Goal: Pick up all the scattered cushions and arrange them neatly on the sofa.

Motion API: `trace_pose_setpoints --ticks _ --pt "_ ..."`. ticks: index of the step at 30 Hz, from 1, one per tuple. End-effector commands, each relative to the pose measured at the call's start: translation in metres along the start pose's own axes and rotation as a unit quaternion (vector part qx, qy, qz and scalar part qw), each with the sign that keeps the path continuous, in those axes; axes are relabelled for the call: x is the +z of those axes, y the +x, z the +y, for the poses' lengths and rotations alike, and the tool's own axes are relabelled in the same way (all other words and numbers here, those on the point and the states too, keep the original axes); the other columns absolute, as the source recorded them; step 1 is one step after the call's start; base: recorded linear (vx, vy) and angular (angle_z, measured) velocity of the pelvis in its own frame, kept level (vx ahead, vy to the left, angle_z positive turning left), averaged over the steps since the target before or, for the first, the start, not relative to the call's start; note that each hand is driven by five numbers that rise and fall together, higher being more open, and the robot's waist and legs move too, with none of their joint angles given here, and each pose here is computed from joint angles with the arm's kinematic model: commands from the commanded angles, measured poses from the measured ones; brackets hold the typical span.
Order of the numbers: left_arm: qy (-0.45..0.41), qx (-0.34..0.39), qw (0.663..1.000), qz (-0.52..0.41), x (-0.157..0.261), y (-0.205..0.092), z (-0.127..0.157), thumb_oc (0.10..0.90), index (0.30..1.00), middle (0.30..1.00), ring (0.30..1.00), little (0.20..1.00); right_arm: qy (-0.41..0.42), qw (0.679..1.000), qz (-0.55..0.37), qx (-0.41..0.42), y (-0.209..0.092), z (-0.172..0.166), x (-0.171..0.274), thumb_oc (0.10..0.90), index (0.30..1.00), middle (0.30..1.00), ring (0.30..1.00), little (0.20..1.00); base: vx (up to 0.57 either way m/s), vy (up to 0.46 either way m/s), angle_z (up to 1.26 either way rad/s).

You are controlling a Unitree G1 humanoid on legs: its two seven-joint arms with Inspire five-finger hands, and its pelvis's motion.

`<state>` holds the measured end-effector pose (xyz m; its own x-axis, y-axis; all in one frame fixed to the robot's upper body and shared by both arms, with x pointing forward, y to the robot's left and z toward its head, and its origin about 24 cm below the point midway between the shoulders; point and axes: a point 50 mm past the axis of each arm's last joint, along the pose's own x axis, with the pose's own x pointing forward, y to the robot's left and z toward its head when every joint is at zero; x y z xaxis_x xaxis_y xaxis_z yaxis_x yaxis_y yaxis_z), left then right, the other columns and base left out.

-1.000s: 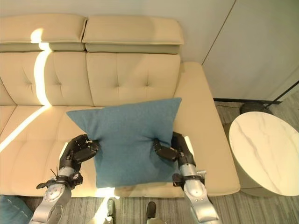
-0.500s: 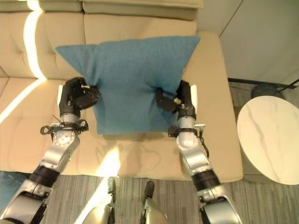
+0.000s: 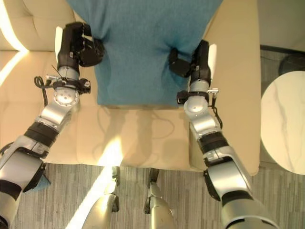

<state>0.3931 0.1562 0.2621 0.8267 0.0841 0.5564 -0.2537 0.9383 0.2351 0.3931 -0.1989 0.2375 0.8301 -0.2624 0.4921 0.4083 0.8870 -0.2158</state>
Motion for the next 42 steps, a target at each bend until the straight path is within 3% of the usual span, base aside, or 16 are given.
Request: trace_pose_setpoints --ticks 1,8,9,10,11,12,19,25,29,34,40,41,42 --pt "0.005 0.011 0.979 -0.204 0.108 0.038 0.004 0.4 0.3 0.3 0.3 0.3 0.091 0.975 -0.192 -0.064 0.04 -0.027 0.116 0.4 0.3 0.3 0.3 0.3 0.0 0.012 0.32" --pt "0.004 0.03 0.973 -0.228 0.129 0.045 0.009 0.4 0.3 0.3 0.3 0.3 0.083 0.972 -0.206 -0.077 0.048 -0.032 0.136 0.4 0.3 0.3 0.3 0.3 0.0 0.01 -0.05" --pt "0.006 0.031 0.974 -0.225 0.128 0.045 0.009 0.505 0.458 0.458 0.458 0.458 0.081 0.973 -0.202 -0.076 0.048 -0.032 0.134 0.441 0.361 0.361 0.361 0.361 0.01 0.003 0.5" --pt "0.012 0.031 0.975 -0.222 0.126 0.046 0.008 0.776 0.865 0.865 0.865 0.865 0.079 0.974 -0.198 -0.074 0.048 -0.03 0.133 0.59 0.585 0.585 0.585 0.585 0.01 0.01 0.24" --pt "0.017 0.034 0.975 -0.221 0.126 0.046 0.009 0.8 0.9 0.9 0.9 0.9 0.075 0.975 -0.198 -0.071 0.048 -0.028 0.133 0.715 0.773 0.773 0.773 0.773 0.01 0.011 0.06" --pt "0.019 0.033 0.975 -0.22 0.126 0.046 0.008 0.8 0.9 0.9 0.9 0.9 0.075 0.976 -0.195 -0.067 0.047 -0.026 0.131 0.8 0.9 0.9 0.9 0.9 0.01 0.01 -0.09" --pt "0.061 0.035 0.974 -0.215 0.117 0.046 0.021 0.8 0.9 0.9 0.9 0.9 0.059 0.98 -0.18 -0.061 0.044 -0.03 0.113 0.8 0.9 0.9 0.9 0.9 0.01 -0.001 0.02" --pt "0.111 0.08 0.974 -0.18 0.09 0.041 0.074 0.8 0.9 0.9 0.9 0.9 0.018 0.98 -0.177 -0.089 0.038 -0.07 0.092 0.8 0.9 0.9 0.9 0.9 0.03 -0.001 -0.27" --pt "0.114 0.107 0.979 -0.131 0.053 0.022 0.113 0.8 0.9 0.9 0.9 0.9 -0.011 0.984 -0.147 -0.097 0.021 -0.1 0.057 0.8 0.9 0.9 0.9 0.9 0.07 0.001 -0.04" --pt "0.087 0.121 0.988 -0.033 -0.018 -0.036 0.14 0.8 0.9 0.9 0.9 0.9 -0.048 0.995 -0.058 -0.07 -0.028 -0.122 -0.014 0.8 0.9 0.9 0.9 0.9 0.1 0.002 -0.04" --pt "0.022 0.106 0.987 0.116 -0.095 -0.141 0.127 0.8 0.9 0.9 0.9 0.9 -0.079 0.992 0.094 -0.002 -0.115 -0.122 -0.096 0.8 0.9 0.9 0.9 0.9 0.05 -0.027 -0.1" --pt "0.009 0.105 0.98 0.171 -0.114 -0.174 0.125 0.8 0.9 0.9 0.9 0.9 -0.1 0.986 0.132 0.018 -0.137 -0.123 -0.112 0.8 0.9 0.9 0.9 0.9 0.0 0.0 0.0" --pt "0.009 0.104 0.979 0.173 -0.114 -0.176 0.125 0.8 0.9 0.9 0.9 0.9 -0.102 0.986 0.134 0.019 -0.139 -0.123 -0.112 0.8 0.9 0.9 0.9 0.9 0.01 -0.014 0.09"
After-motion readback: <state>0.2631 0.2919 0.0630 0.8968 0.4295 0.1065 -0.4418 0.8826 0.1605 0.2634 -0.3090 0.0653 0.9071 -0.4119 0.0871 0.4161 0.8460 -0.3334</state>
